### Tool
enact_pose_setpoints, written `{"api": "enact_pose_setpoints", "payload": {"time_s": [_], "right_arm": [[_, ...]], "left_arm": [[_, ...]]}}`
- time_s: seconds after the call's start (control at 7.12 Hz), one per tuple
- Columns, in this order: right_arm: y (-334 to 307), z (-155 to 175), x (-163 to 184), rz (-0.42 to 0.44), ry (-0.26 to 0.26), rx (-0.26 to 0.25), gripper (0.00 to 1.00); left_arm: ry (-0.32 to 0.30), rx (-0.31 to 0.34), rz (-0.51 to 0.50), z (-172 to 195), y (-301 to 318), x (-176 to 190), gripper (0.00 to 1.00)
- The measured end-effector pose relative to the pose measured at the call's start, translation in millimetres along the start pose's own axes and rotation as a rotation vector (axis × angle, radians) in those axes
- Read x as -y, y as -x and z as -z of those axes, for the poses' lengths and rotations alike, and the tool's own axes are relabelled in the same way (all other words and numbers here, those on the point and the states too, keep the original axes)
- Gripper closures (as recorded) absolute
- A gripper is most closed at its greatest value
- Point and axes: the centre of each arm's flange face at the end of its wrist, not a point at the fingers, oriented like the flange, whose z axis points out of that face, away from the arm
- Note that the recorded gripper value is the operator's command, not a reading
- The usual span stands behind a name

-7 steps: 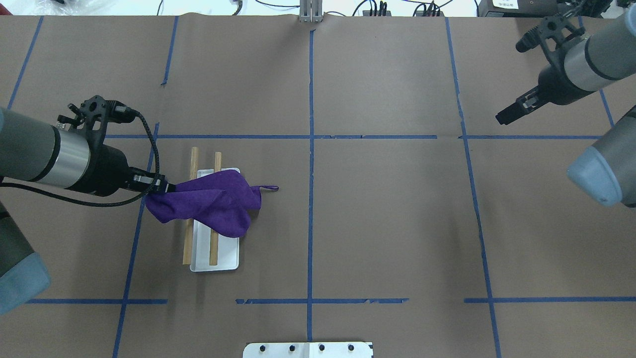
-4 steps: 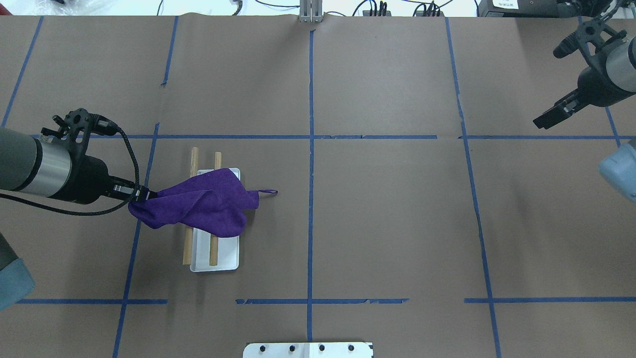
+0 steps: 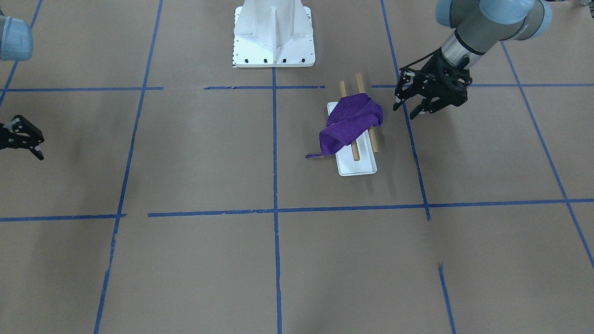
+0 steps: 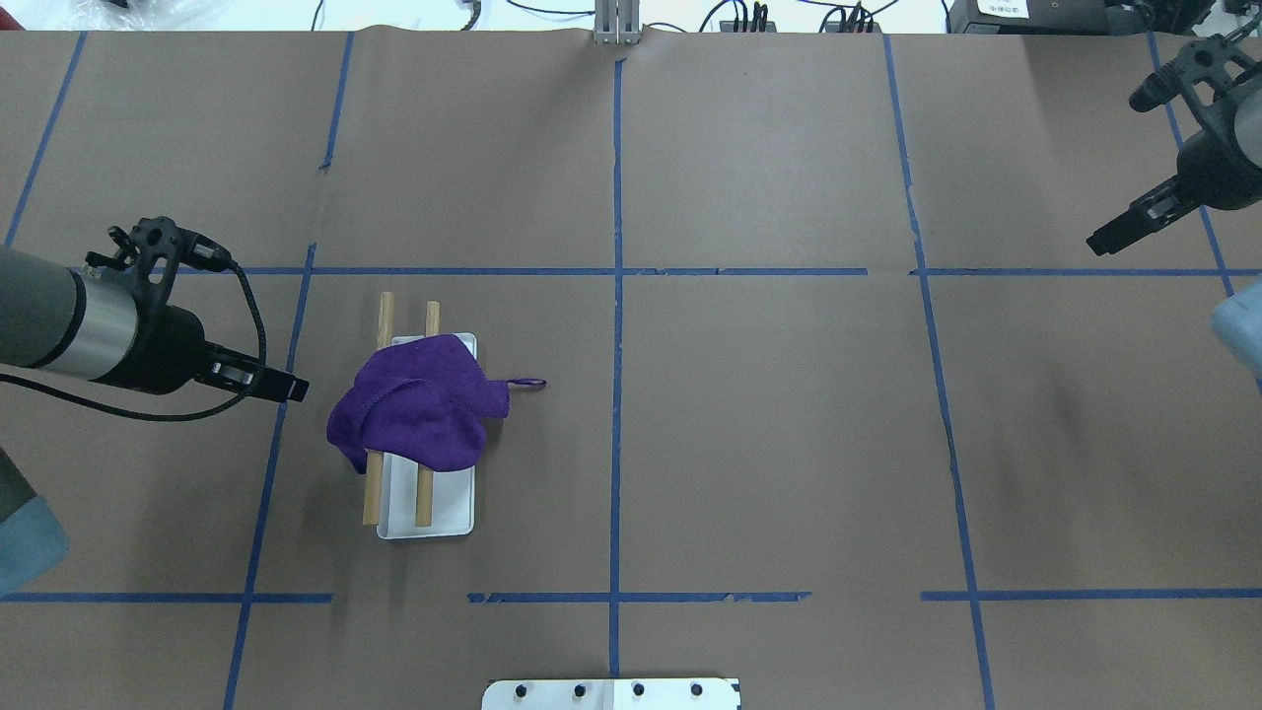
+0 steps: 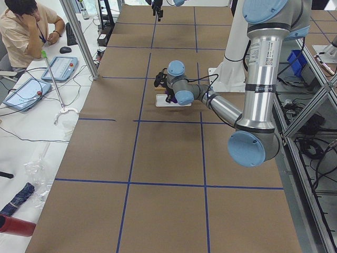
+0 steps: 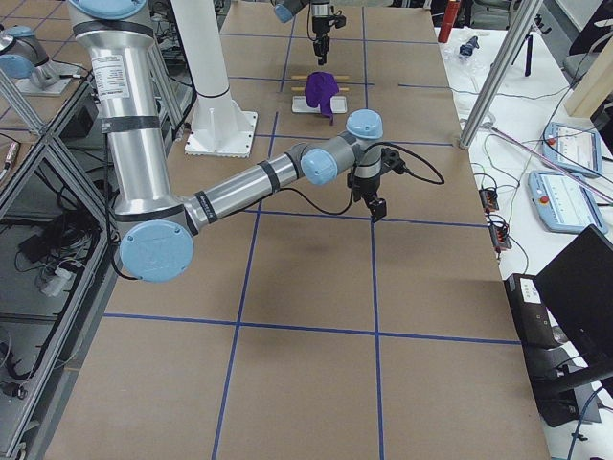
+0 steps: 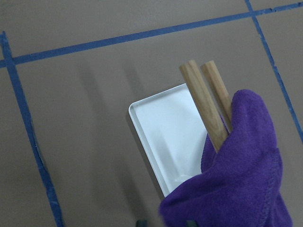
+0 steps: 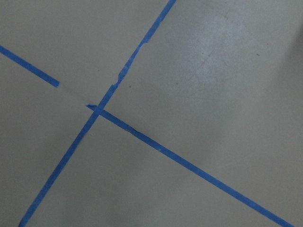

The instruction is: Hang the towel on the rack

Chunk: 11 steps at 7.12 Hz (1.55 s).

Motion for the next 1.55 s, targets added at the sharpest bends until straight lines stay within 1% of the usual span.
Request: {"api": "enact_pose_setpoints", "payload": {"time_s": [0.14,0.28,0.42,0.7,0.84,0.98,1.12,1.26,1.4,1.55], "right_arm": [[-20,0,-10,-0.043,0.015,-0.007,0.00],[-50,0,-31,-0.102,0.033,-0.024,0.00],[-87,-3,-61,-0.178,0.058,-0.045,0.00],[-161,-13,-132,-0.348,0.114,-0.077,0.00],[-185,-12,-170,-0.413,0.130,-0.063,0.00],[-199,-10,-204,-0.462,0.132,-0.022,0.00],[-207,-5,-227,-0.503,0.126,0.010,0.00],[-211,2,-234,-0.530,0.115,0.024,0.00],[-213,8,-227,-0.547,0.117,0.028,0.00],[-215,14,-211,-0.562,0.133,0.024,0.00]], "left_arm": [[-0.010,0.038,-0.039,12,31,2,0.00],[-0.005,0.067,-0.049,30,74,2,0.00],[0.017,0.076,-0.007,47,122,-5,0.00],[0.064,0.075,0.160,76,218,-29,0.00],[0.068,0.083,0.190,91,257,-44,0.00],[0.073,0.105,0.208,104,294,-64,0.00],[0.087,0.128,0.227,114,323,-81,0.00],[0.118,0.148,0.249,122,344,-94,0.00],[0.156,0.168,0.268,131,361,-103,0.00],[0.179,0.189,0.274,144,375,-110,0.00]]}}
